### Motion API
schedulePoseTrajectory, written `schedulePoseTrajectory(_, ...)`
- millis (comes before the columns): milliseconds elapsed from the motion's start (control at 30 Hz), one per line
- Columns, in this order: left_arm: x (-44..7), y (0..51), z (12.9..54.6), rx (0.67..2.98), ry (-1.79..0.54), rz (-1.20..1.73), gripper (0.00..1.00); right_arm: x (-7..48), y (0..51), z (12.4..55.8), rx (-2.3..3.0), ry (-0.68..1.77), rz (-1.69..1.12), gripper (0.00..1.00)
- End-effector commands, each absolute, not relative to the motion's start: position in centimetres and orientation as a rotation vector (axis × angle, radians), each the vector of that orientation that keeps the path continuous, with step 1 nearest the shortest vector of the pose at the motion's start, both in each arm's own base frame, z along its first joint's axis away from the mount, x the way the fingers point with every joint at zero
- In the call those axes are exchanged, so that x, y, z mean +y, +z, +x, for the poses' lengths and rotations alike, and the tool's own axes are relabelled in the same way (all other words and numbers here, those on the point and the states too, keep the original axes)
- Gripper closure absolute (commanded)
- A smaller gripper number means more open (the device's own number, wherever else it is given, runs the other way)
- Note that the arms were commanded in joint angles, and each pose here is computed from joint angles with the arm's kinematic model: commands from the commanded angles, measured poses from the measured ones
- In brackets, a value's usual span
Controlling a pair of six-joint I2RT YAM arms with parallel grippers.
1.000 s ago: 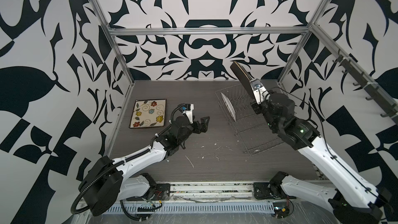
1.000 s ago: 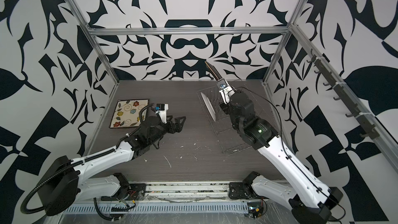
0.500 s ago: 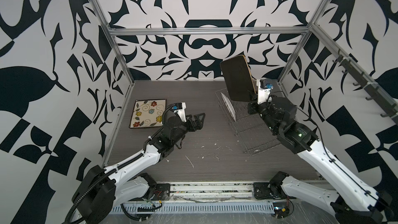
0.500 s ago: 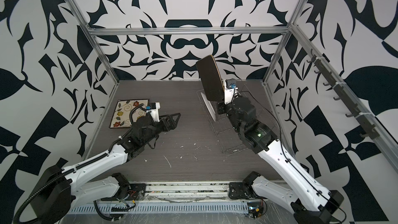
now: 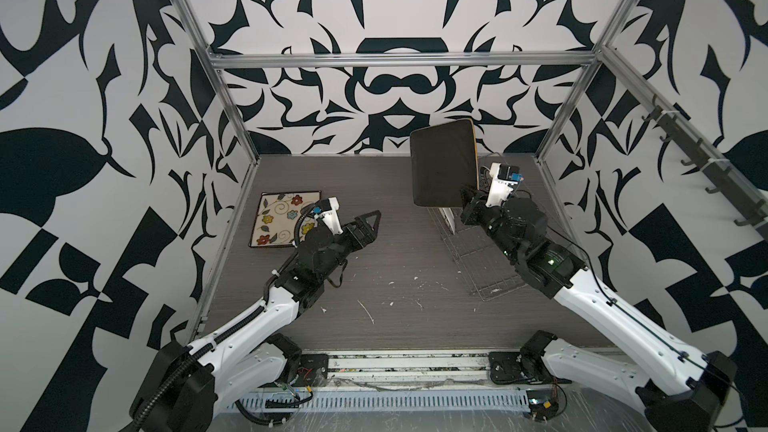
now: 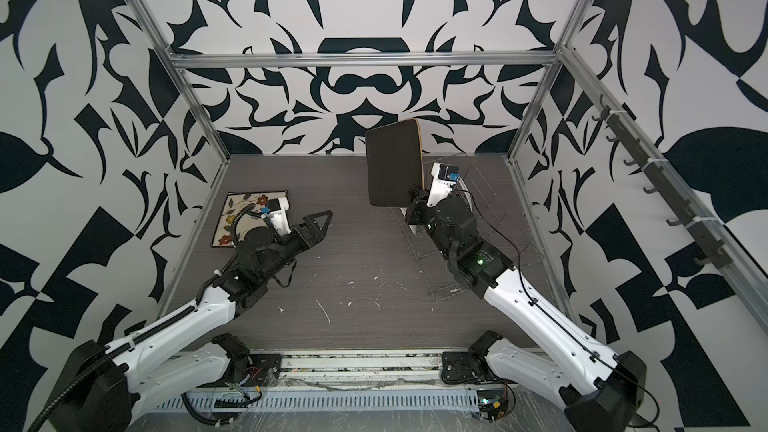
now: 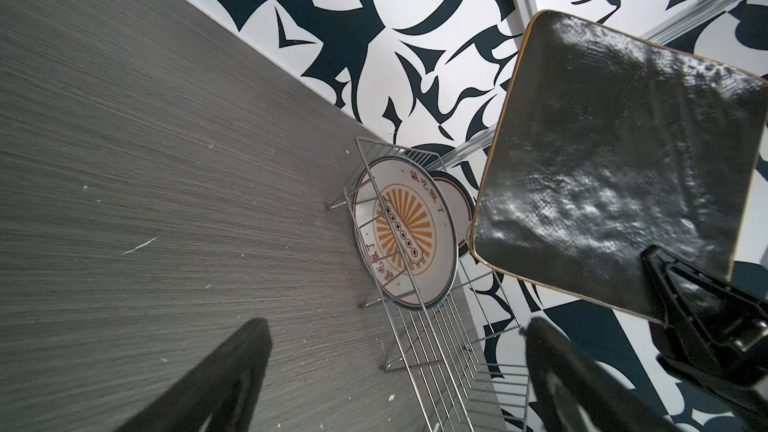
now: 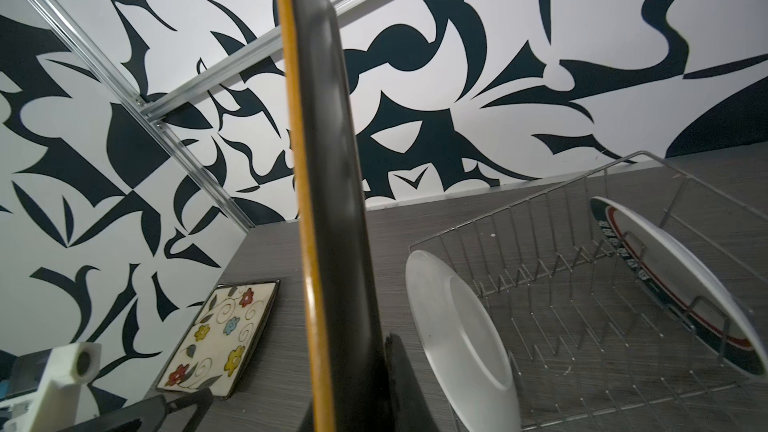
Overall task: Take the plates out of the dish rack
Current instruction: 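Lift the black plate out of the rack with the right gripper toward the left gripper, then bring the black plate's edge between the open left gripper fingers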
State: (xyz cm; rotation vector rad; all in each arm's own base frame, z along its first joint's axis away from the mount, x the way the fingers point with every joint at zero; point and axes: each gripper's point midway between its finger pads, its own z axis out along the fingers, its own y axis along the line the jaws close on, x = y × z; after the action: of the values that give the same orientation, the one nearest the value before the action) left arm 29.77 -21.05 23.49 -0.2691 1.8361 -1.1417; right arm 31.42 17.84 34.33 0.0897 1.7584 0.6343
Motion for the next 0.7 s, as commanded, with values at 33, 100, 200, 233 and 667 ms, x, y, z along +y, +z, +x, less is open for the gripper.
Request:
schedulePoseTrajectory(33, -20.9, 24.1, 29.6, 1.825, -1.182, -0.252, 0.01, 18.8, 44.6, 30.0, 1.471, 0.901, 0.11, 1.0)
schedulePoseTrajectory(100, -21.0, 24.3, 29.7, 1.837, -1.2, -0.243, 0.01, 19.7, 44.4, 30.0, 1.499, 0.926, 0.071, 1.0)
schedulePoseTrajectory(200, -21.1, 24.7, 29.8, 1.84, -1.219, -0.23, 0.01, 21.2, 44.2, 29.9, 1.532, 0.971, 0.009, 1.0)
schedulePoseTrajectory(233, -21.1, 24.8, 29.8, 1.837, -1.224, -0.23, 0.01, 21.7, 44.1, 29.9, 1.546, 0.986, -0.008, 1.0)
schedulePoseTrajectory(667, -20.7, 26.6, 30.4, 1.803, -1.298, -0.255, 0.01, 24.9, 43.3, 28.7, 1.618, 1.158, -0.128, 1.0)
